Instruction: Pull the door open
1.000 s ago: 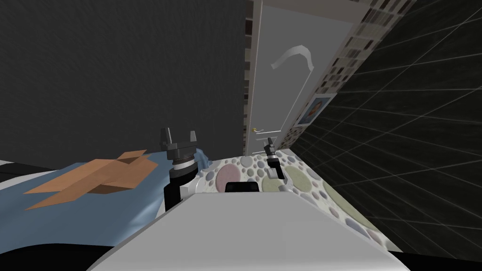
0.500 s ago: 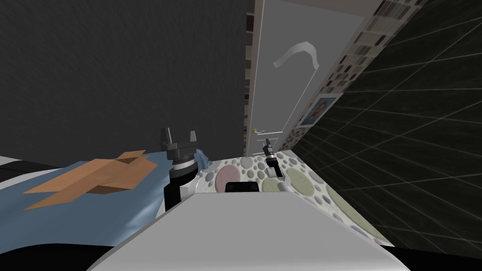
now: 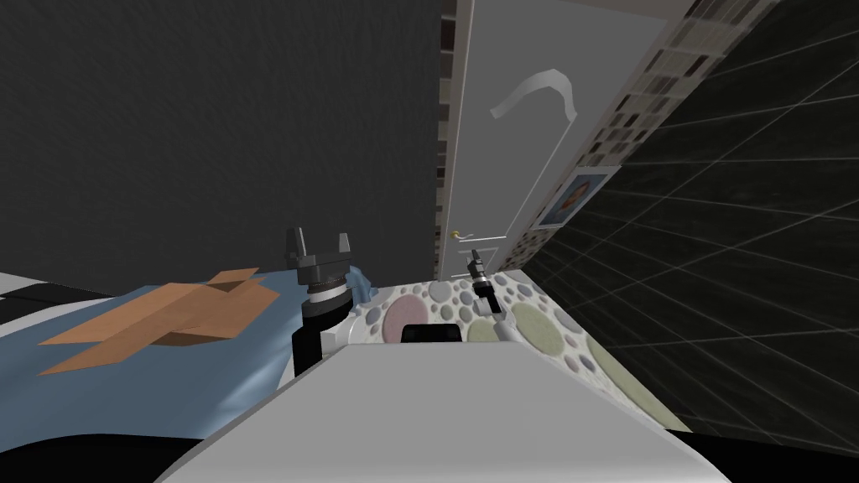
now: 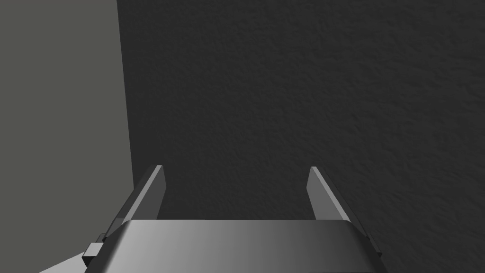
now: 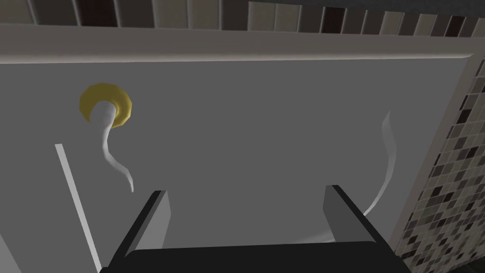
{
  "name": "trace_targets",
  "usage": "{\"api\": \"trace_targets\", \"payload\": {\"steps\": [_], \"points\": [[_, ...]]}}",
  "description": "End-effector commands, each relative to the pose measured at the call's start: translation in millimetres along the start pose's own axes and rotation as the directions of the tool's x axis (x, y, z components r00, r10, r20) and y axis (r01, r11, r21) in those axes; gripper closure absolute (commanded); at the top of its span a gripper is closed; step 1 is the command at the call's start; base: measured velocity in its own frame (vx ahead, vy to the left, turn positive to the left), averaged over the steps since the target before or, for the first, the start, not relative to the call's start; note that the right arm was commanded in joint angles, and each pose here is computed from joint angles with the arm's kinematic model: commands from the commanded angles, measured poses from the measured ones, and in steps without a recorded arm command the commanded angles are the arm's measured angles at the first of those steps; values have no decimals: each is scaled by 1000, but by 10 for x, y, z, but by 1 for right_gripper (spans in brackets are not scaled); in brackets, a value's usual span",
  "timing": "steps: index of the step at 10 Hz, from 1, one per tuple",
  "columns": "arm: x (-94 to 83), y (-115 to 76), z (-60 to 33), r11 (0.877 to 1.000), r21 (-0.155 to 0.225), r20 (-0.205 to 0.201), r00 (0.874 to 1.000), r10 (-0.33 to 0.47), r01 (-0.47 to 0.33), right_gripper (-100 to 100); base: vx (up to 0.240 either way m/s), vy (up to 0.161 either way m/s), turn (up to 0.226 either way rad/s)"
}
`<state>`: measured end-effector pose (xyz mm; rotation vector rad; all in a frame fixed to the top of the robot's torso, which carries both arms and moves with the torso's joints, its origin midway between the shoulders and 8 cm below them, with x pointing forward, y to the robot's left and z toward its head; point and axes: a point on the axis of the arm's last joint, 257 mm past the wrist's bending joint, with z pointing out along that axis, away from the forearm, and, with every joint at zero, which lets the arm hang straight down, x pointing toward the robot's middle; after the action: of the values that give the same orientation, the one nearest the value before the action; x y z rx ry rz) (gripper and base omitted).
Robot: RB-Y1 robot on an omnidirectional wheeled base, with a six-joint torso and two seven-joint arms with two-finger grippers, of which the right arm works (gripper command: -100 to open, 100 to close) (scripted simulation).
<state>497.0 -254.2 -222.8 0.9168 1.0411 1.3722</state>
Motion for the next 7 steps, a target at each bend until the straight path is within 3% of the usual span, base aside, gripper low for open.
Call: {"api": "trace_targets", "payload": {"steps": [1, 4, 5, 7], "points": [[-23, -129, 5, 1000, 25, -3, 1000, -2, 2, -100, 47, -19, 39], [-65, -296, 42, 998, 56, -9, 1000, -6, 7, -100, 56, -25, 44], [-82, -396, -7, 997, 79, -6, 1000, -7, 7, -100, 63, -33, 20], [-130, -523, 33, 995, 102, -10, 1000, -13, 14, -100, 68, -32, 45]]}}
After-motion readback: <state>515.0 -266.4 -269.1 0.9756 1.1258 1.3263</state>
